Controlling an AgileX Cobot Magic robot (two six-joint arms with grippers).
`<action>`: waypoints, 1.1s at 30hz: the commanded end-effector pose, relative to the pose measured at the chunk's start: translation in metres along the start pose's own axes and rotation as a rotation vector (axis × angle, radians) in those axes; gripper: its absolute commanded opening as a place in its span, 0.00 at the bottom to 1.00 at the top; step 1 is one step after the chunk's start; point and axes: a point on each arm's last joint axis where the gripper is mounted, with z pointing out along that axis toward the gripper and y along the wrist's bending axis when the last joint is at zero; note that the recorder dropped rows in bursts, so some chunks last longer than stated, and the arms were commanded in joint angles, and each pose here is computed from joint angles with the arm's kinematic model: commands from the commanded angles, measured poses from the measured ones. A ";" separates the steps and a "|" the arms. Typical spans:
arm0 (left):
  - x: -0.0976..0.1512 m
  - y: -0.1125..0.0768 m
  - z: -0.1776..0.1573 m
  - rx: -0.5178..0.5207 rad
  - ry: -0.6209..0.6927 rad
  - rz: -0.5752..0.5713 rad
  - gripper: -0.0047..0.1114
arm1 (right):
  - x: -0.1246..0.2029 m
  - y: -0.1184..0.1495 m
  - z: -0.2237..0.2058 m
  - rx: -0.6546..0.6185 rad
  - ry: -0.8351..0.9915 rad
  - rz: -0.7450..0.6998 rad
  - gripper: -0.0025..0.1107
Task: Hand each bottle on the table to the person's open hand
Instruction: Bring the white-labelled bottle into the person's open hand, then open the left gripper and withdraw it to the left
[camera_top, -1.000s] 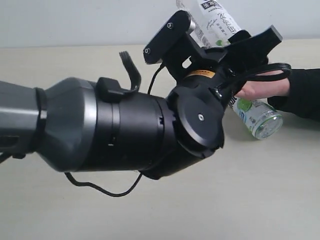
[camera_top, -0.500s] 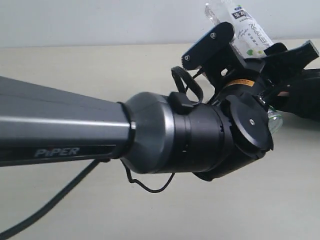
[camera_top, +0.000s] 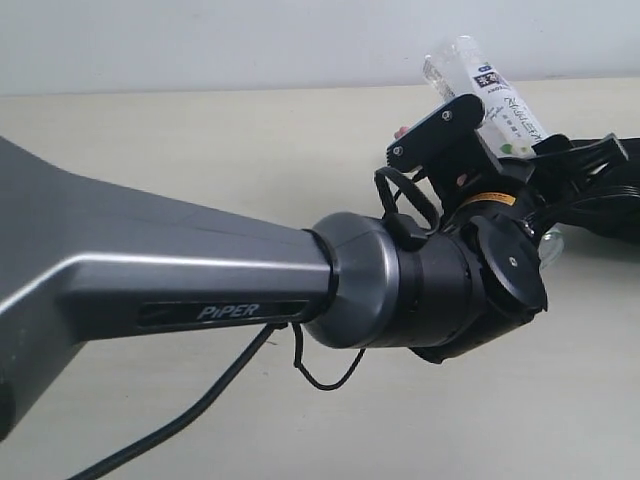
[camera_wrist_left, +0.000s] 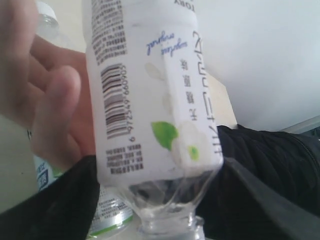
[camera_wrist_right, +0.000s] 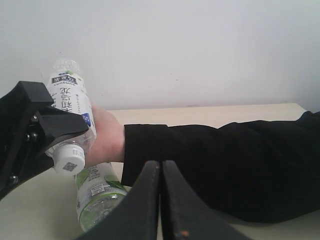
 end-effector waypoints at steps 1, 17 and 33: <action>-0.004 0.001 0.003 -0.001 -0.010 0.001 0.04 | 0.001 0.000 0.000 0.006 -0.006 -0.003 0.03; -0.008 0.001 0.003 -0.001 -0.008 -0.003 0.55 | 0.001 0.000 0.000 0.006 -0.006 -0.003 0.03; -0.010 -0.004 0.000 0.012 0.006 -0.011 0.71 | 0.001 0.000 0.000 0.006 -0.006 -0.004 0.03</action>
